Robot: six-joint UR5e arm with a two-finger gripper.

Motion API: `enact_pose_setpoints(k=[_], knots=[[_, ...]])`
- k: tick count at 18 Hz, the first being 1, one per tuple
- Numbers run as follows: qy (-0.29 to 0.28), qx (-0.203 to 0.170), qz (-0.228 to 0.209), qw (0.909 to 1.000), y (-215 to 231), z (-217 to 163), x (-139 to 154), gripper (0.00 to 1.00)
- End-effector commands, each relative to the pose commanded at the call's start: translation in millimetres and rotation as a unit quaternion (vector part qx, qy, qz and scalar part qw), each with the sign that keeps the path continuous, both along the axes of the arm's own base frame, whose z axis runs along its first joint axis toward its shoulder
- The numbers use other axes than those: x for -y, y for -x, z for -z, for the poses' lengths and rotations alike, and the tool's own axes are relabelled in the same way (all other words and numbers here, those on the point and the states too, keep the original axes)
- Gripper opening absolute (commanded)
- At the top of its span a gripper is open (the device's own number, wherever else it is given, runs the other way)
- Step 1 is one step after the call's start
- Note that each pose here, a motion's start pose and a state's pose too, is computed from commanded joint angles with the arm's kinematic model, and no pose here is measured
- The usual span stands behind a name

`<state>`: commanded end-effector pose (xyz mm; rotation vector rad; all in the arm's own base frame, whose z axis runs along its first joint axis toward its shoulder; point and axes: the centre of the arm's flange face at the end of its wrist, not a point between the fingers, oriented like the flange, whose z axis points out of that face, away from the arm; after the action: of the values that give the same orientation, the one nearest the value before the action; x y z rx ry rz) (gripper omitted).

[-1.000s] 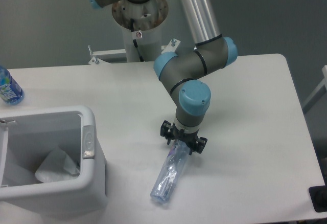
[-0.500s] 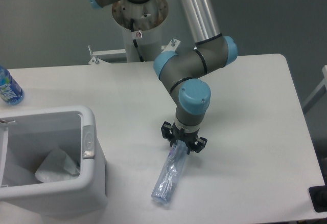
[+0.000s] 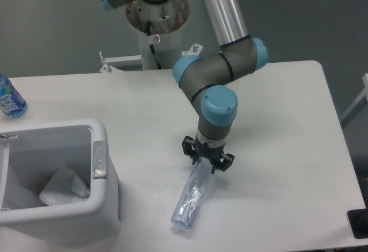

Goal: Place the trash in the trash can
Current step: 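Lift the bottle and carry it over the trash bin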

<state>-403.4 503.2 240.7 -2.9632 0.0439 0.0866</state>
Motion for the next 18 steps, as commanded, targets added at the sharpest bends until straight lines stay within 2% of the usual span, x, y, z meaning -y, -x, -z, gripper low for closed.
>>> enact_pose_setpoints(k=[4, 9, 13, 15, 18], knots=[[-0.097, -0.024, -0.032, 0.9945, 25, -57, -19, 0.62], [-0.216, -0.032, -0.105, 0.9702, 29, -152, -47, 0.62], [-0.292, -0.032, -0.151, 0.9438, -9, -249, -78, 0.62], [-0.313, -0.028, -0.148, 0.9376, -44, -280, -86, 0.62], [-0.335, -0.012, -0.131, 0.9329, -109, -311, -99, 0.62]])
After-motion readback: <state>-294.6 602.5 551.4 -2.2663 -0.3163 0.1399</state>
